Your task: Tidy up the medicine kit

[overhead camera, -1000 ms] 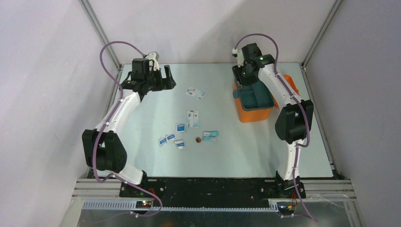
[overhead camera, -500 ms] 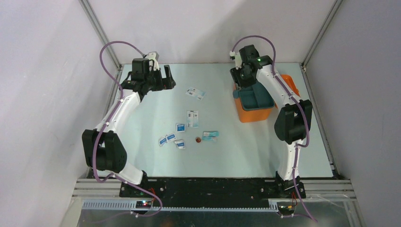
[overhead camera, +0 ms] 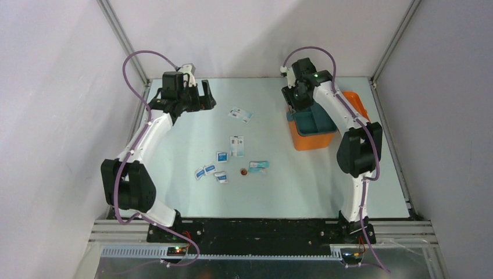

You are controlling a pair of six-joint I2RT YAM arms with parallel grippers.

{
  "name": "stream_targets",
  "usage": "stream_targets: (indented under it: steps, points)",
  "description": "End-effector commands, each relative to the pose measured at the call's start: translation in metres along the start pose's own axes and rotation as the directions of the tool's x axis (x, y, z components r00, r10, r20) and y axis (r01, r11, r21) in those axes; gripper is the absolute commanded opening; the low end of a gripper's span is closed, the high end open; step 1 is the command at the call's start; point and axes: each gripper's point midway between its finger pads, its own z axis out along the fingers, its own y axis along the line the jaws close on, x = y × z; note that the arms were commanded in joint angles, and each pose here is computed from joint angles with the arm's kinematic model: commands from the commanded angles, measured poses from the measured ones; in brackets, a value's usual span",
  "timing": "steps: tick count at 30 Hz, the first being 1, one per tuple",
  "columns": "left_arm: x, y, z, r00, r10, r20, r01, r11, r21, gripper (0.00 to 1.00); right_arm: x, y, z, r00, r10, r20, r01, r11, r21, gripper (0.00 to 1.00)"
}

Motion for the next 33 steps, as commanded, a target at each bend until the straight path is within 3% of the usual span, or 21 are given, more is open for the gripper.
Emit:
stream_targets:
  steps: [1,12,15,20,27,33]
  points:
    - [-0.011,-0.004,-0.003,0.999,0.013,0.043,-0.013,1.0,0.005,1.0,0.004,0.004,0.0,0.999,-0.034,-0.017,0.034,0.999,0.007,0.49]
    - [-0.011,-0.004,0.0,0.999,0.013,0.038,-0.013,1.0,0.007,1.0,-0.01,0.012,-0.01,0.996,-0.082,0.022,0.081,0.995,0.056,0.54]
    - [-0.011,-0.005,0.0,0.999,0.014,0.038,-0.015,1.0,0.01,1.0,-0.032,0.022,-0.028,0.984,-0.151,0.093,0.148,0.988,0.04,0.6]
    - [-0.012,-0.018,0.004,0.999,0.034,0.033,-0.037,0.995,0.091,1.0,-0.036,0.043,-0.035,0.965,-0.245,0.092,0.243,0.969,0.033,0.62]
    - [-0.028,-0.104,0.038,0.999,0.04,0.022,-0.046,0.909,0.414,1.0,-0.05,0.048,-0.069,0.966,-0.175,0.191,0.181,0.983,-0.016,0.62]
    - [-0.037,-0.203,0.062,0.993,-0.115,-0.019,0.101,0.764,0.637,1.0,-0.055,0.018,-0.099,0.969,-0.037,0.246,0.035,0.999,0.013,0.62]
